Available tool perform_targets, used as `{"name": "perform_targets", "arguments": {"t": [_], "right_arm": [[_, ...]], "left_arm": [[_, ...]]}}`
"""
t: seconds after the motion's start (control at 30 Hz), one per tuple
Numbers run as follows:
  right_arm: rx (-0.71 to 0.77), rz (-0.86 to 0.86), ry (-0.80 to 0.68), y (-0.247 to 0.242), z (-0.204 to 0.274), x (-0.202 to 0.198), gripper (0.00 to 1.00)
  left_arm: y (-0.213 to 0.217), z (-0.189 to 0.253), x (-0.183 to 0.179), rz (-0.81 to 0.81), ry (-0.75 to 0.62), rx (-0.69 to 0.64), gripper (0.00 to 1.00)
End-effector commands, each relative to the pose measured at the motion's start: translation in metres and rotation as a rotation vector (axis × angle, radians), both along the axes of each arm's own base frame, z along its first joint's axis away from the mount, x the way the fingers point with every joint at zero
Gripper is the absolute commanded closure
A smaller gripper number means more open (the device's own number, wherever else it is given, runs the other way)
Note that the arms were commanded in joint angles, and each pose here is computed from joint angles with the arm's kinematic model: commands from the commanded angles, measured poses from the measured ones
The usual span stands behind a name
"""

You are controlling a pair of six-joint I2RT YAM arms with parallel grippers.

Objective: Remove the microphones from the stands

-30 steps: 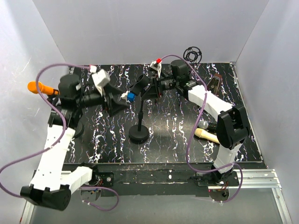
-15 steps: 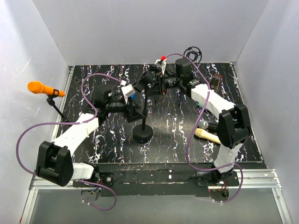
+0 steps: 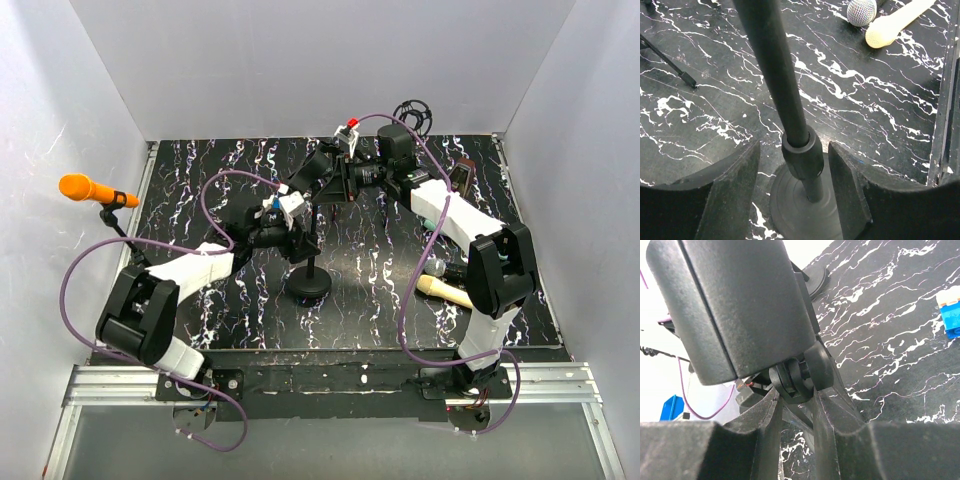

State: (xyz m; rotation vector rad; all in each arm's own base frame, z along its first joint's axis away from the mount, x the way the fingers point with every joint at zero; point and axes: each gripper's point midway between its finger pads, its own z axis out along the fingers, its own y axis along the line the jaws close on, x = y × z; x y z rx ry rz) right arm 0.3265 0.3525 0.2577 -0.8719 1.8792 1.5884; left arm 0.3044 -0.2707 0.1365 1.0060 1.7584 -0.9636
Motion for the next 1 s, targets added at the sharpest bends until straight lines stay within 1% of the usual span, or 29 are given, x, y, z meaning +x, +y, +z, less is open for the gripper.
{"name": "perform_targets", "arguments": {"t": [0.0,0.07,0.17,0.2,0.23,0.27,0.3,0.33,0.37,0.4,0.43,0.47,0.5,0.57,0.63,0.67,0.7,0.73,0.77,0.8,0.83,0.87,0.9,0.97], "right_arm": [[0.017,0.008,0.006,0.001,0.007,-0.003,0.99],[0.010,0.001,0.011,0.000,0.005,-0.003,0.99],[-0.019,-0.041,0.038,-0.001,0.000,0.002,0.99],[-0.046,-0.086,0.066,-0.002,-0.004,0.007,0.99],[-0.073,-0.131,0.081,-0.003,-0.006,0.013,0.99],[-0.118,-0.193,0.111,-0.005,-0.011,0.018,0.99],[-0.166,-0.260,0.138,-0.009,-0.016,0.024,0.99],[-0.225,-0.361,0.164,-0.015,-0.019,0.033,0.99],[-0.282,-0.435,0.205,-0.020,-0.023,0.036,0.99],[-0.336,-0.495,0.211,-0.026,-0.025,0.038,0.99],[-0.398,-0.576,0.203,-0.032,-0.028,0.043,0.99],[-0.445,-0.617,0.198,-0.036,-0.028,0.042,0.99],[-0.473,-0.640,0.192,-0.036,-0.028,0.040,0.99],[-0.480,-0.625,0.176,-0.029,-0.029,0.035,0.99],[-0.440,-0.558,0.133,-0.019,-0.028,0.038,0.99],[-0.403,-0.519,0.113,-0.016,-0.026,0.043,0.99],[-0.339,-0.463,0.091,-0.011,-0.020,0.049,0.99],[-0.274,-0.412,0.076,-0.007,-0.015,0.053,0.99],[-0.217,-0.349,0.070,-0.004,-0.010,0.055,0.99],[-0.180,-0.297,0.059,-0.002,-0.007,0.055,0.99],[-0.157,-0.258,0.058,0.000,-0.005,0.054,0.99],[-0.111,-0.206,0.043,0.002,0.001,0.050,0.99],[-0.071,-0.157,0.040,0.006,0.005,0.044,0.99],[-0.025,-0.085,0.083,0.010,0.007,0.034,0.99]], "left_arm": [[-0.013,0.015,0.010,0.014,-0.075,-0.043,0.46],[-0.017,0.016,0.010,0.013,-0.077,-0.049,0.57],[-0.018,0.023,0.016,0.053,-0.103,-0.039,0.77],[-0.018,0.025,0.017,0.065,-0.115,-0.029,0.83],[-0.016,0.028,0.018,0.079,-0.138,-0.011,0.92],[-0.010,0.031,0.026,0.140,-0.173,0.028,1.00],[-0.007,0.031,0.027,0.189,-0.216,0.074,1.00],[0.002,0.034,0.033,0.285,-0.281,0.139,1.00],[0.016,0.033,0.040,0.420,-0.348,0.226,1.00],[0.024,0.041,0.043,0.543,-0.428,0.281,1.00],[0.033,0.039,0.043,0.641,-0.464,0.332,1.00],[0.035,0.031,0.041,0.661,-0.460,0.382,1.00],[0.036,0.026,0.040,0.674,-0.425,0.396,1.00],[0.033,0.019,0.036,0.680,-0.343,0.386,1.00],[0.022,0.017,0.024,0.599,-0.300,0.352,1.00],[0.015,0.018,0.018,0.536,-0.281,0.330,0.88],[0.008,0.019,0.009,0.451,-0.255,0.306,0.70],[0.006,0.021,0.005,0.398,-0.228,0.283,0.50],[0.003,0.023,-0.001,0.331,-0.189,0.249,0.38],[-0.003,0.026,-0.011,0.242,-0.121,0.202,0.34],[0.004,0.030,-0.006,0.249,-0.066,0.169,0.30],[0.000,0.035,-0.013,0.172,0.000,0.113,0.29],[0.003,0.039,-0.013,0.144,0.042,0.080,0.29],[0.007,0.038,-0.016,0.081,0.107,0.041,0.29]]}}
